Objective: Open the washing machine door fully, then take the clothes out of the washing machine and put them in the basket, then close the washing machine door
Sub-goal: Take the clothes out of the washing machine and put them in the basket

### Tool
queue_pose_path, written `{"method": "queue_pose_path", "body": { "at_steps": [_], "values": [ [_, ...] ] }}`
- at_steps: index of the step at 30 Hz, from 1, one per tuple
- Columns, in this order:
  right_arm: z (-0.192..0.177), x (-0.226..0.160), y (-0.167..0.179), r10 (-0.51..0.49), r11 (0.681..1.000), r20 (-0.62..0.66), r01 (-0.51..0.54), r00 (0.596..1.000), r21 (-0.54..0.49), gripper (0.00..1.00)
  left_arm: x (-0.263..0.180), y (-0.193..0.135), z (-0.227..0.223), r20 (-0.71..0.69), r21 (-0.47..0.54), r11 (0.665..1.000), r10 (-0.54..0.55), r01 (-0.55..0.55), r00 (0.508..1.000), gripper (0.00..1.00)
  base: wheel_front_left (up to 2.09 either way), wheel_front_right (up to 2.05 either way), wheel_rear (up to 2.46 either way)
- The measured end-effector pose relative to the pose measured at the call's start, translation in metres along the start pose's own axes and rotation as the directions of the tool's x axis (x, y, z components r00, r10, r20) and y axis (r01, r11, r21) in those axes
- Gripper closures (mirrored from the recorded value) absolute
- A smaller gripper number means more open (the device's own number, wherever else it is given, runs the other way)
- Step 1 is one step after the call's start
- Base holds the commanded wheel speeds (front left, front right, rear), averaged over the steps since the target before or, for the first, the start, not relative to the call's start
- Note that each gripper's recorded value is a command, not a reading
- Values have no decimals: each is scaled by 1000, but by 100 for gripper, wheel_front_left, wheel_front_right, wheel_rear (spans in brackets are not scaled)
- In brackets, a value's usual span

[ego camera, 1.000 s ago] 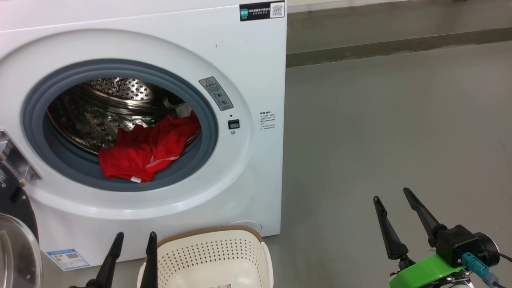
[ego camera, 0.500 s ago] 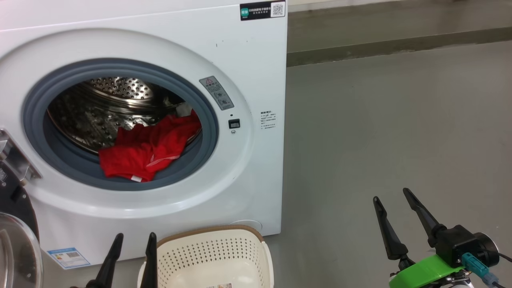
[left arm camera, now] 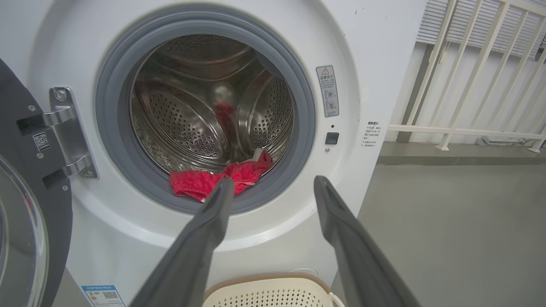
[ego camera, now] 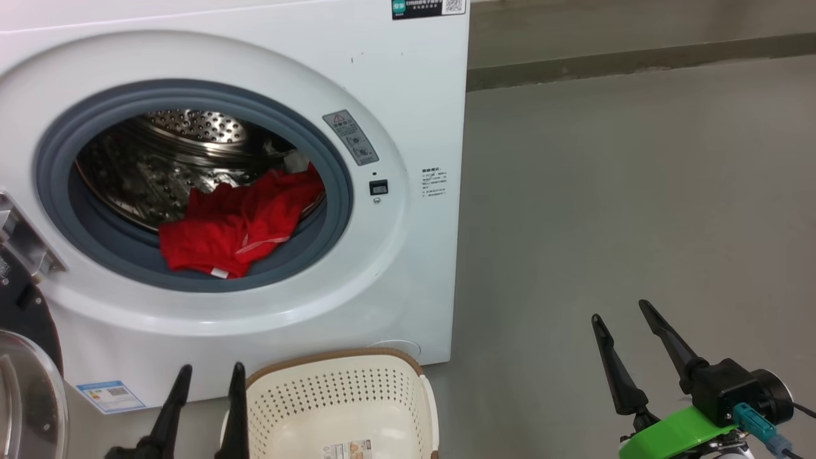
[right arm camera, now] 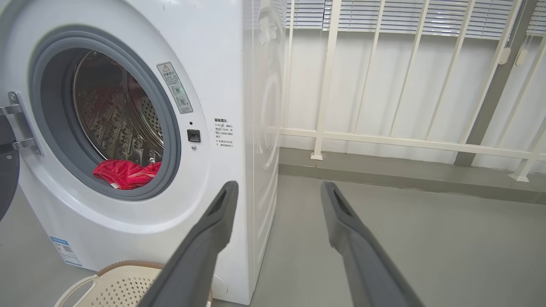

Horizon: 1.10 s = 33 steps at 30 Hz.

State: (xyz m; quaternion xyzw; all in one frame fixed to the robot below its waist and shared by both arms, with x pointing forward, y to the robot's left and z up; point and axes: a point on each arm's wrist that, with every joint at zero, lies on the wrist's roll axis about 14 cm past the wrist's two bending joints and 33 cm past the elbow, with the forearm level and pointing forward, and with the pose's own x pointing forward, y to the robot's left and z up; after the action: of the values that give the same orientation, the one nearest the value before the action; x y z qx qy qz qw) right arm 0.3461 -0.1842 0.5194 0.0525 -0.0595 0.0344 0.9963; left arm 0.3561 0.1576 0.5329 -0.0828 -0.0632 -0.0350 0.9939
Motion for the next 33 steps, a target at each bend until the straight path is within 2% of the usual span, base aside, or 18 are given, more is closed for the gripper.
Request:
{"method": "queue_pose_path", "body": {
  "at_steps": [8, 15, 33],
  "values": [
    [-9, 10, 5, 19, 1000, -26, -19, 999, 2, 0, 22, 2, 8, 34, 15, 1000, 20, -21, 999, 0, 0, 0, 0],
    [-13, 34, 17, 62, 998, -30, -61, 998, 5, 0, 56, 2, 11, 56, 35, 999, 24, -26, 998, 0, 0, 0, 0],
    [-49, 86, 19, 96, 995, -94, -96, 991, 4, 0, 149, 15, -28, 0, 45, 997, 67, -67, 998, 0, 0, 0, 0]
  ]
}}
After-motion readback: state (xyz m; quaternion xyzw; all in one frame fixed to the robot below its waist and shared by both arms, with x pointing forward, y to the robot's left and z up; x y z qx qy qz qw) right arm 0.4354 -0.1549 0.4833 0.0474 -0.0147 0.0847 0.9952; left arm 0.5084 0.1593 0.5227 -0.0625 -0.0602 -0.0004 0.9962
